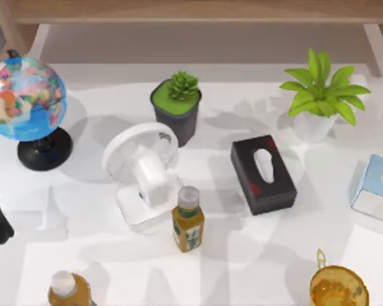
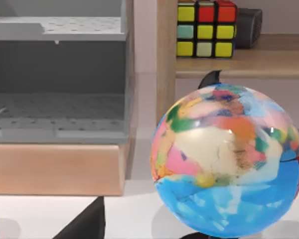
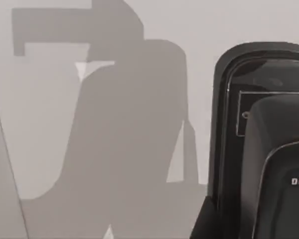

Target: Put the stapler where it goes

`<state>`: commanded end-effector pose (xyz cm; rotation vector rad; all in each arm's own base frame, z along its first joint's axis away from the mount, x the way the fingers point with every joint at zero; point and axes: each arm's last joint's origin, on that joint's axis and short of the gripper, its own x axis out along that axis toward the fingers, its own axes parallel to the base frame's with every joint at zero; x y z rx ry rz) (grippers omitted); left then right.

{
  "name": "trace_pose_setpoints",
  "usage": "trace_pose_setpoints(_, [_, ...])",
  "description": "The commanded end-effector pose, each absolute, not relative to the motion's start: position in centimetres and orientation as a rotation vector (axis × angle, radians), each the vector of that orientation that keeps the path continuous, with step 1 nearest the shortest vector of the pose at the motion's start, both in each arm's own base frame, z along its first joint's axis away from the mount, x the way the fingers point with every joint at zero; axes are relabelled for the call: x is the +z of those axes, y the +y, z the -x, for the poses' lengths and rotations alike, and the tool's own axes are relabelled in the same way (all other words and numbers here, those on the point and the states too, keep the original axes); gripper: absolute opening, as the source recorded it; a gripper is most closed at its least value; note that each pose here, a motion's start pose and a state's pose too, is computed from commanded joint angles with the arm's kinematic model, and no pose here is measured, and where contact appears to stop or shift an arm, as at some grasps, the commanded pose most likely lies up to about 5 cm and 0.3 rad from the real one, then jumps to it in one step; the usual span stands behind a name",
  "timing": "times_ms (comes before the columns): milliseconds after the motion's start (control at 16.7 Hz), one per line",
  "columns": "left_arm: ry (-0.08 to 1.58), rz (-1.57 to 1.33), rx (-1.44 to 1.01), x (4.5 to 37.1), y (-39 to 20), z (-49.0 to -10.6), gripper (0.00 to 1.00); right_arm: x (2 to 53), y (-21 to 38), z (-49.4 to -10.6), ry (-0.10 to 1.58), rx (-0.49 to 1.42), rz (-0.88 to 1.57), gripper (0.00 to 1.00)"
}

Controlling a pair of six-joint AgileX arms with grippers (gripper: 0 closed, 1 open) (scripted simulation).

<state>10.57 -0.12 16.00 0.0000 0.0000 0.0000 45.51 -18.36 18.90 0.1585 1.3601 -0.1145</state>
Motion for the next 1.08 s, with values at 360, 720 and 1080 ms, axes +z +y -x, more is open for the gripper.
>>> trace_pose_setpoints(360, [0.000,0.000,0.000,16.0,-0.1,-10.6,1.00,16.4,-18.8,-45.6,1.480,0.022,-0.045,0.00])
trace_pose_setpoints(720, [0.000,0.000,0.000,16.0,-0.1,-10.6,1.00,16.4,-18.5,-45.7,1.477,0.026,-0.039,0.00])
trace_pose_setpoints(1080, [0.000,0.000,0.000,16.0,-0.1,-10.6,1.00,23.1,-16.7,-45.8,1.317,0.008,0.095,0.00])
